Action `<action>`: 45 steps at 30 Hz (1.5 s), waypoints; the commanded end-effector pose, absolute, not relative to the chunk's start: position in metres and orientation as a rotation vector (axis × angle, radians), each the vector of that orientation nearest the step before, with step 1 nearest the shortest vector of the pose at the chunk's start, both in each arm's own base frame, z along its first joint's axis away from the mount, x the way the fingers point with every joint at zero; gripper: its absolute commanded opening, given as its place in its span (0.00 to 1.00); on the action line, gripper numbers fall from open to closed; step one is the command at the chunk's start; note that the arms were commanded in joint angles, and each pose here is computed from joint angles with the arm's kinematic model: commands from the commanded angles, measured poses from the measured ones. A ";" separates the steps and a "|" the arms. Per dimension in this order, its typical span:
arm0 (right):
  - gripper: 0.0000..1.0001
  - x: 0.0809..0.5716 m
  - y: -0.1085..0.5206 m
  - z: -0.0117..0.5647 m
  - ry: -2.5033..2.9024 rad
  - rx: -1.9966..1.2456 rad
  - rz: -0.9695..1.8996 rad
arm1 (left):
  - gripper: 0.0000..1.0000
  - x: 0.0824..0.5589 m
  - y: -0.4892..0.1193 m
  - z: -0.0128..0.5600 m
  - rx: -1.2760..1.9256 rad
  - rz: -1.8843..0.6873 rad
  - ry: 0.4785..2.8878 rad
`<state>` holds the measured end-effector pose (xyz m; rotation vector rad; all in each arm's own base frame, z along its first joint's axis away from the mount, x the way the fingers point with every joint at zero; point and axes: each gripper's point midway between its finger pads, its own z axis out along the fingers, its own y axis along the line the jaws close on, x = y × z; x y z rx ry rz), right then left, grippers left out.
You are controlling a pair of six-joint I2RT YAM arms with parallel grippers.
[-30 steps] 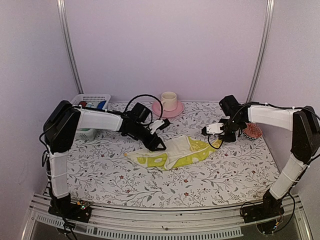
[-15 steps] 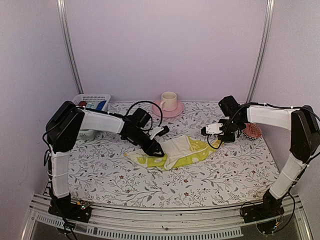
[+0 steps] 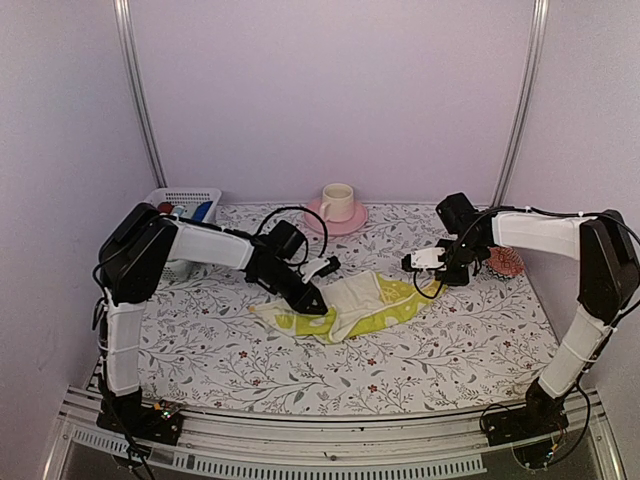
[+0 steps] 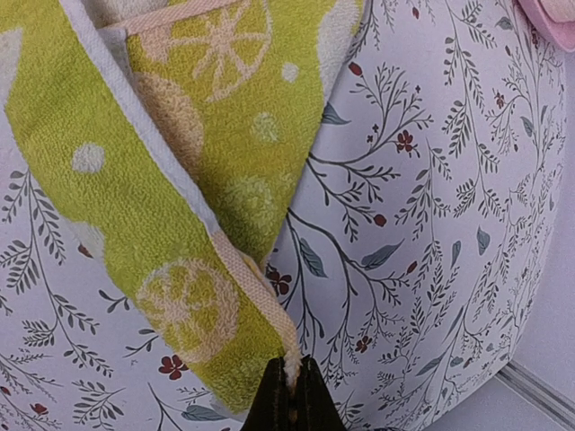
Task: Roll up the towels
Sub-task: Pick up the towel from the center of the board.
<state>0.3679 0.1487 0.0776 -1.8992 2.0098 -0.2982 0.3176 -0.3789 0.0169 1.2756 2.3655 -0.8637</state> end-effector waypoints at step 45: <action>0.03 0.405 0.132 0.066 2.180 -1.686 -0.325 | 0.44 0.155 -0.353 0.054 1.488 -0.727 2.154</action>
